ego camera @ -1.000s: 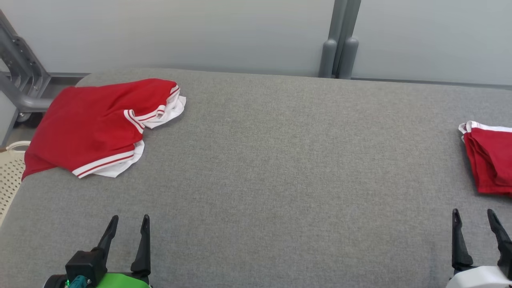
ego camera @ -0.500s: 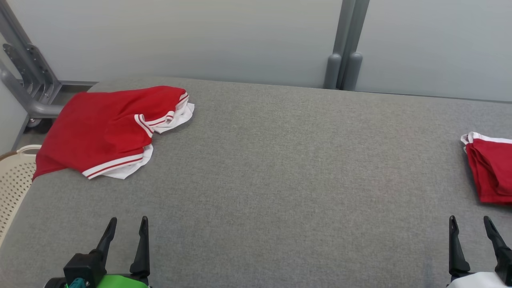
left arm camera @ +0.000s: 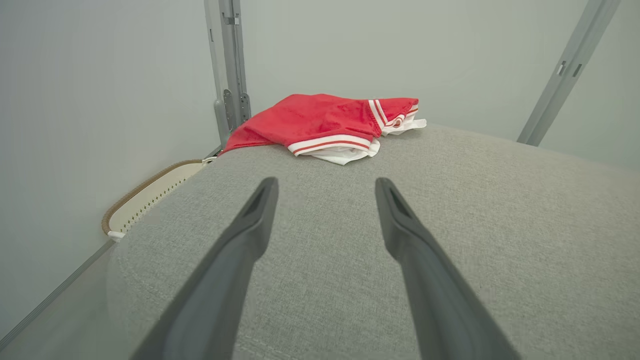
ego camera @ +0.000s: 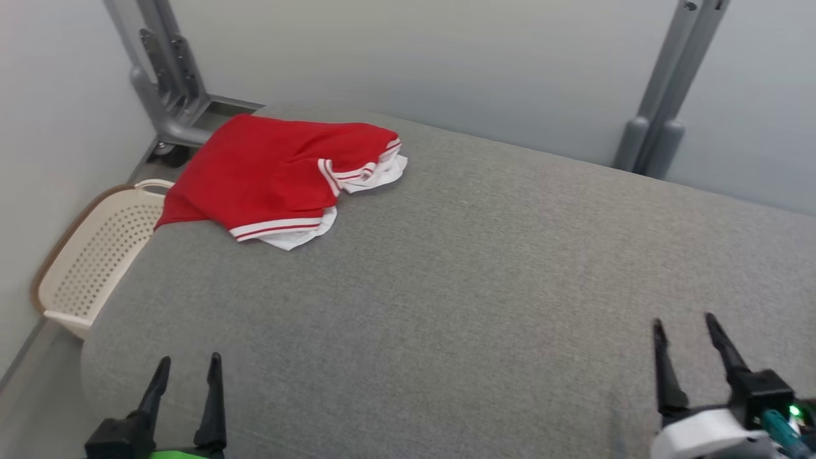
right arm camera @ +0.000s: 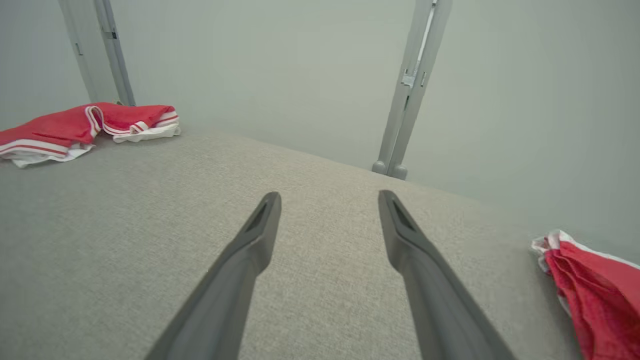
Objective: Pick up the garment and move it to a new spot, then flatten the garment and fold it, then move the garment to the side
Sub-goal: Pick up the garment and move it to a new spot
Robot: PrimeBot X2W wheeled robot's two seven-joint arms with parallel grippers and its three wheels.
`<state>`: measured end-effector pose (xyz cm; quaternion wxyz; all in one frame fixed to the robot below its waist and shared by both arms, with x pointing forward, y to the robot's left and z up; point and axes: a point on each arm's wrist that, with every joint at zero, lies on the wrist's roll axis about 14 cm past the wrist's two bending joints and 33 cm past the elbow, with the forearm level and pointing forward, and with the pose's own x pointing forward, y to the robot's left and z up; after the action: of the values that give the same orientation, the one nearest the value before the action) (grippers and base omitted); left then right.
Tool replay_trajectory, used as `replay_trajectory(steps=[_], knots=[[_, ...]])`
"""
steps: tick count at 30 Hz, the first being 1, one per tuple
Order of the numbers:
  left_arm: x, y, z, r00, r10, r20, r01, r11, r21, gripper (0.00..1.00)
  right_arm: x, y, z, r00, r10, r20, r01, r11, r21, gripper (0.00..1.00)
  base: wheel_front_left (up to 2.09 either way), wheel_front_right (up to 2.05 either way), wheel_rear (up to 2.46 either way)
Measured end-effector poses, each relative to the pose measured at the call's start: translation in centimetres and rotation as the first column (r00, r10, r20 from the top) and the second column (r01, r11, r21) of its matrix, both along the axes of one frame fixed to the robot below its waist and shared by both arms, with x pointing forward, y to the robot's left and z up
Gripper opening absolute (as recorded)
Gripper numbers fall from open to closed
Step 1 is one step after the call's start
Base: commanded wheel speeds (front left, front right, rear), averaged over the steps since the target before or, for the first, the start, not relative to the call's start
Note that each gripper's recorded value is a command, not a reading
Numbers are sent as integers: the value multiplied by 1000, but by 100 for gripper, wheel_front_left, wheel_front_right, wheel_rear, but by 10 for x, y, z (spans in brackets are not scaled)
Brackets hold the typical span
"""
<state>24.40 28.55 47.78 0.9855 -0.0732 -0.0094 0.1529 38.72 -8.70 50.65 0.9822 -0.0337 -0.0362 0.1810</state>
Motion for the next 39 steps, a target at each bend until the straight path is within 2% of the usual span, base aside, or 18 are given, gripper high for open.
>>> replay_trajectory(steps=[3,5,7,13,19,23,24,28,30,32,35,39], knots=[[-22,22,5,994,104,21,-103,995,-6,100,7,60,17,986,159,53,-159,987,9,100,0,0,0],[-45,41,9,978,207,33,-207,978,-10,100,8,106,24,958,278,74,-279,960,4,100,0,0,0],[-57,48,10,966,256,33,-255,967,-14,100,8,125,23,942,328,73,-329,944,1,100,0,0,0],[-74,59,12,945,326,28,-326,946,-6,100,12,143,14,926,374,49,-375,927,4,100,-1,-1,-1],[-68,58,15,947,319,37,-319,948,-8,100,15,138,6,932,363,28,-363,932,8,100,0,0,0],[-29,56,17,965,261,32,-259,965,-38,100,22,130,0,940,341,19,-341,940,5,100,0,0,0],[19,63,30,981,192,-6,-192,979,-70,100,32,120,-8,946,324,14,-324,946,-22,100,0,0,0],[85,77,54,992,109,-62,-114,991,-77,100,42,113,-22,949,315,1,-315,948,-50,100,0,0,0],[108,86,50,987,85,-139,-98,991,-87,100,42,113,-34,945,326,-21,-327,943,-59,100,0,0,0],[125,98,45,978,82,-194,-110,984,-139,100,41,113,-45,939,340,-40,-342,937,-67,100,0,0,0],[143,116,31,952,77,-296,-125,981,-147,100,40,106,-58,937,343,-65,-348,934,-87,100,0,0,0],[180,104,10,930,-2,-368,-89,969,-230,100,44,83,-63,954,290,-69,-296,951,-95,100,0,0,0]])
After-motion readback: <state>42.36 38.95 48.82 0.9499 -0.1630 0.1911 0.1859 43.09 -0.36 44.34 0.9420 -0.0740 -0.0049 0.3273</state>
